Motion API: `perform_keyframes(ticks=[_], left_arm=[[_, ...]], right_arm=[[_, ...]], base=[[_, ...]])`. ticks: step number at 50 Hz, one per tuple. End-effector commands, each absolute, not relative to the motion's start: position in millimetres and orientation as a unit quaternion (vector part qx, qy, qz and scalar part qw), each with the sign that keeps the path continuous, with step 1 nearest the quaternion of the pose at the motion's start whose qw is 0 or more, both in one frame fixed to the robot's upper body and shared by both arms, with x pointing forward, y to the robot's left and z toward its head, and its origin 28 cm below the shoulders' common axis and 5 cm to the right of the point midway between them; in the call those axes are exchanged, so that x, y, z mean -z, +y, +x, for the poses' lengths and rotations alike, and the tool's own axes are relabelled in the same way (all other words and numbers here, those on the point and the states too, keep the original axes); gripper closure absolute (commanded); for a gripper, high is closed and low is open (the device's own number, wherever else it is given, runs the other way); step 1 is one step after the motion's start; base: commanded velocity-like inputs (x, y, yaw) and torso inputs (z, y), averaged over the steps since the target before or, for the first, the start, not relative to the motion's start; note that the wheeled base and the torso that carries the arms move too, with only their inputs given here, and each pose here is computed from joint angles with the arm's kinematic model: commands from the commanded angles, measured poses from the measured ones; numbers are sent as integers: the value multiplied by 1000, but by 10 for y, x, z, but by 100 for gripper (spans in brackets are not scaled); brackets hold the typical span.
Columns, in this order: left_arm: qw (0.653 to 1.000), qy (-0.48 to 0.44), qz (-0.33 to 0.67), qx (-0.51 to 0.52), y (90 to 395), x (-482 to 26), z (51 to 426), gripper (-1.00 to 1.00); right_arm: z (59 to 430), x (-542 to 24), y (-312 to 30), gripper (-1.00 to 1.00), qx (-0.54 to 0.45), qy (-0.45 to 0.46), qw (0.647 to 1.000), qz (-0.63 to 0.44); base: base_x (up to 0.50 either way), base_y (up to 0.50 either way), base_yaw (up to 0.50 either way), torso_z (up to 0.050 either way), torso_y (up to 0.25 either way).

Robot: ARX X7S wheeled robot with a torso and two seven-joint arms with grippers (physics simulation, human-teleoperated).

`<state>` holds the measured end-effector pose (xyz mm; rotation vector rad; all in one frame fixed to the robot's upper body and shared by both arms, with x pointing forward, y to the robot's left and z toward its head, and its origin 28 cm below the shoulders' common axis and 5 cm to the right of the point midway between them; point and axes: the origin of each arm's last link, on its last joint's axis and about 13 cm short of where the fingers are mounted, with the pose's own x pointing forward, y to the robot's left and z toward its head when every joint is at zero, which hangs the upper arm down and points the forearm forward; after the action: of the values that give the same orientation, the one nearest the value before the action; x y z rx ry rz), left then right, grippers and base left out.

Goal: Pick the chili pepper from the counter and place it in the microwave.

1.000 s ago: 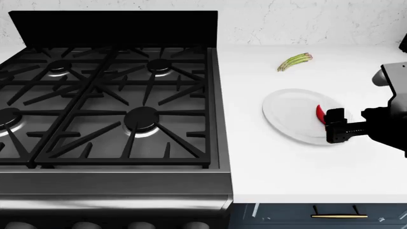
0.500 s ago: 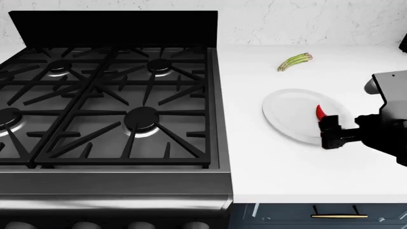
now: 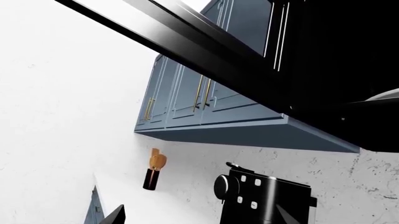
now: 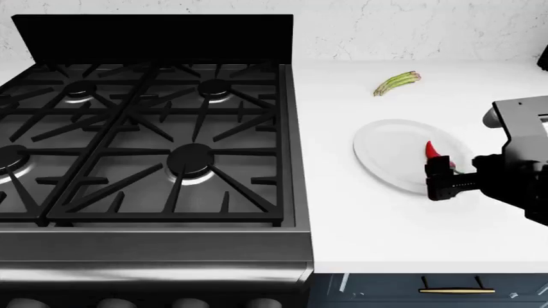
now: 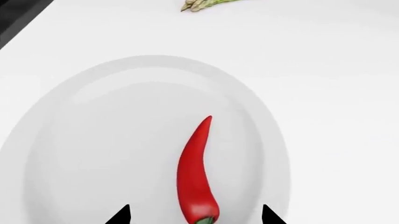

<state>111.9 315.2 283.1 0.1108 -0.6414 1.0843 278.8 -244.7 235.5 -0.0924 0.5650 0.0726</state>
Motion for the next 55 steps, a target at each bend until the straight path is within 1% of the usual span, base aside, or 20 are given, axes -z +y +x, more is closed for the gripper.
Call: perform_keyframes(ticks=[1, 17, 18, 43, 55], left_arm=[[806, -300, 52, -507, 3154, -2837, 1115, -100], [807, -300, 53, -505, 3153, -2835, 1111, -100], [807, -300, 53, -505, 3153, -2836, 1112, -100], [807, -301, 53, -506, 3153, -2851, 1109, -100], [807, -299, 53, -506, 3149, -2838, 1125, -100]], right_arm=[[2814, -2341, -2436, -100, -37, 280, 958, -47], [2821, -2291, -2437, -100, -37, 286, 956, -47], [2822, -2289, -2438, 100, -36, 285, 957, -46], [2821, -2336, -2443, 100, -32, 274, 960, -52], [2728, -2612, -2465, 100, -23, 243, 968, -66]], base=[[0, 0, 0, 0, 0], [0, 0, 0, 0, 0], [0, 0, 0, 0, 0], [0, 0, 0, 0, 0], [0, 0, 0, 0, 0]])
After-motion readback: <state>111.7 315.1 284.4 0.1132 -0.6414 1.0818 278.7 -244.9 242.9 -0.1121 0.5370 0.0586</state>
